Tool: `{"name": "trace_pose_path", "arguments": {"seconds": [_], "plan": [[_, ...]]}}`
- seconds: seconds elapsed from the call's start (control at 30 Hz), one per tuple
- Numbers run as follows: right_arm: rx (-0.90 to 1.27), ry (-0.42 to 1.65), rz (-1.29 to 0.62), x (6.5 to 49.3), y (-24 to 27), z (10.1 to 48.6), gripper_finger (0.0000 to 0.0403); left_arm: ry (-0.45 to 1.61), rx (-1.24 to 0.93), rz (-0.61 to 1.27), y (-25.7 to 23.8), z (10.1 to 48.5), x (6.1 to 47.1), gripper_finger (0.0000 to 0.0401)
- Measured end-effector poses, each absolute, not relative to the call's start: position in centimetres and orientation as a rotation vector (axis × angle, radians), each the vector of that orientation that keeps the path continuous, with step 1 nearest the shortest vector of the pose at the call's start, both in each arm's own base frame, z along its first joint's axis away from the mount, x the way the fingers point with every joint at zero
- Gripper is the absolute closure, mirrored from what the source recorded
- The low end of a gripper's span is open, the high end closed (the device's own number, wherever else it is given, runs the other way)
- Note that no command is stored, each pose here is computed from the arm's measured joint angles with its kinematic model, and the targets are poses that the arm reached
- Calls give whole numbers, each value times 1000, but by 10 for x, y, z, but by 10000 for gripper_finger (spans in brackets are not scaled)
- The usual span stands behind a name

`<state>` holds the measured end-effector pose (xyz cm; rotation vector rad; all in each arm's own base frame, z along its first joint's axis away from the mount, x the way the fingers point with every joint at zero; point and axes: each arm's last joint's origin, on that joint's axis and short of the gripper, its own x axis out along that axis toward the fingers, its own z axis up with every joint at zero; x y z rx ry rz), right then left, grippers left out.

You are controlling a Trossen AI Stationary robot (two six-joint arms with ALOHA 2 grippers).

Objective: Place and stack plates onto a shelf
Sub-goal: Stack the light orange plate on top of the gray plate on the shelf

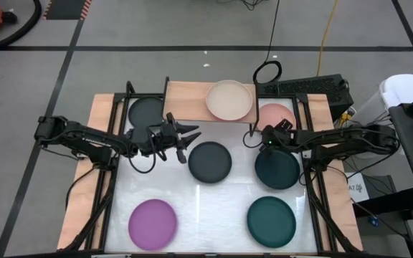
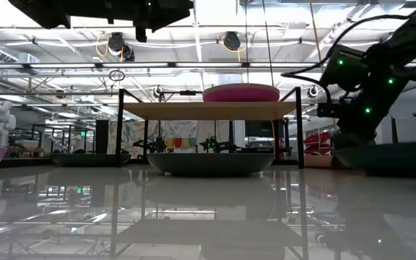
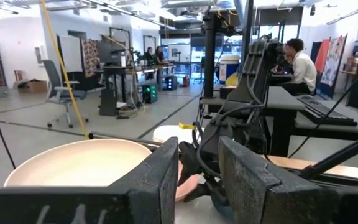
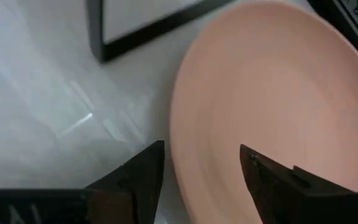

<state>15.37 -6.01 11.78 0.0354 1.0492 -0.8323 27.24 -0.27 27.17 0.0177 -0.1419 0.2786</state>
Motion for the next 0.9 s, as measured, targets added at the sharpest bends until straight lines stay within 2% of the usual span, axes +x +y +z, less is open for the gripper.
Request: {"name": "trace_pose_path", "arguments": {"seconds": [0.2, 0.43, 0.7, 0.9], "plan": [[34, 1067, -838, 150, -61, 115, 263, -144, 38, 281, -3, 272, 272, 281], [37, 1034, -834, 150, -61, 120, 386, -158, 66, 287, -2, 274, 272, 281], [52, 894, -841, 144, -58, 143, 399, -157, 68, 297, 0, 274, 272, 281], [70, 651, -887, 142, -58, 191, 400, -148, 77, 297, 0, 273, 272, 281]]}}
